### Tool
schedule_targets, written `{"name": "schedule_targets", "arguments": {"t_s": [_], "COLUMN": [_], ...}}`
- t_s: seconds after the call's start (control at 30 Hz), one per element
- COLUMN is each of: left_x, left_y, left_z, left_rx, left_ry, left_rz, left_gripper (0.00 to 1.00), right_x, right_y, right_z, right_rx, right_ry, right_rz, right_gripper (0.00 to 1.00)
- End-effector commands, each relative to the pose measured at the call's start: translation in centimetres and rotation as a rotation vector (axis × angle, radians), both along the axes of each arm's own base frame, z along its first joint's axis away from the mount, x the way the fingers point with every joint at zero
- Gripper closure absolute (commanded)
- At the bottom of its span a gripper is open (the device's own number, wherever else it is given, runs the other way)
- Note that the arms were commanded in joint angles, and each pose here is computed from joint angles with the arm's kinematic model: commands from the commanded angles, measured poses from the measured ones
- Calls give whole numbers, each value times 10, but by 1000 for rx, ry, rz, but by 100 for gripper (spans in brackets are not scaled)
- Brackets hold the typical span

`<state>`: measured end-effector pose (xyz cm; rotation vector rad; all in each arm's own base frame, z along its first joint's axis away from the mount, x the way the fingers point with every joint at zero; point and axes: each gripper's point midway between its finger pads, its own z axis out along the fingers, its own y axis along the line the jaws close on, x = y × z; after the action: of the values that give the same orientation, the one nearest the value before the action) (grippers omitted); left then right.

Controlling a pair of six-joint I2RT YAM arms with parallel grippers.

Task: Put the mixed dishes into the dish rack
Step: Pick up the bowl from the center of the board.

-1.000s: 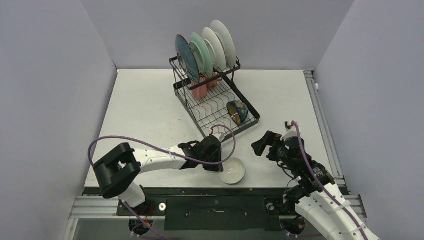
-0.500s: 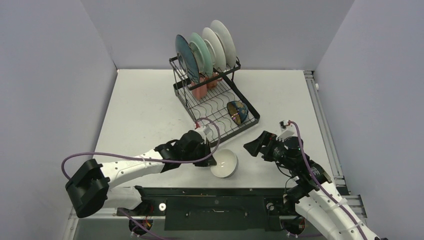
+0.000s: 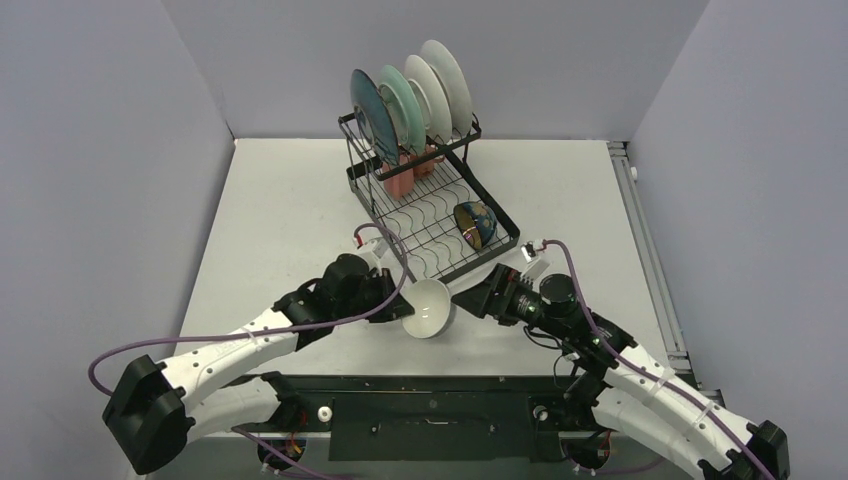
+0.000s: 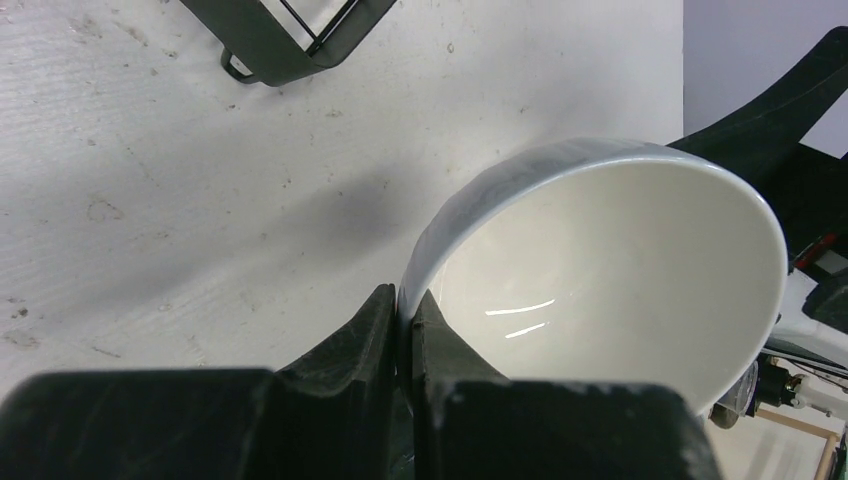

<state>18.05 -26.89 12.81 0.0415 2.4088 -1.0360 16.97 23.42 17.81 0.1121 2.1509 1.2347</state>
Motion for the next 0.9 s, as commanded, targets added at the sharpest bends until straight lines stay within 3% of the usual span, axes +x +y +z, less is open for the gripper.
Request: {"name": "schedule_targets", "arguments": {"t_s": [0.0,0.87], "left_x": [5,3], "left_y": [-3,7], "left_z": [30,51], "left_rx": [-100,-166], "left_ry": [-71,-100], "left_rz": [-12,-3], "left_gripper": [100,100], "right_x": [2,-12], "right_y": [23,60], "right_z": [29,22], "right_rx": [128,184], "right_ry": [-52,12], "right_rz": [22,43], "right_gripper": [8,13]}}
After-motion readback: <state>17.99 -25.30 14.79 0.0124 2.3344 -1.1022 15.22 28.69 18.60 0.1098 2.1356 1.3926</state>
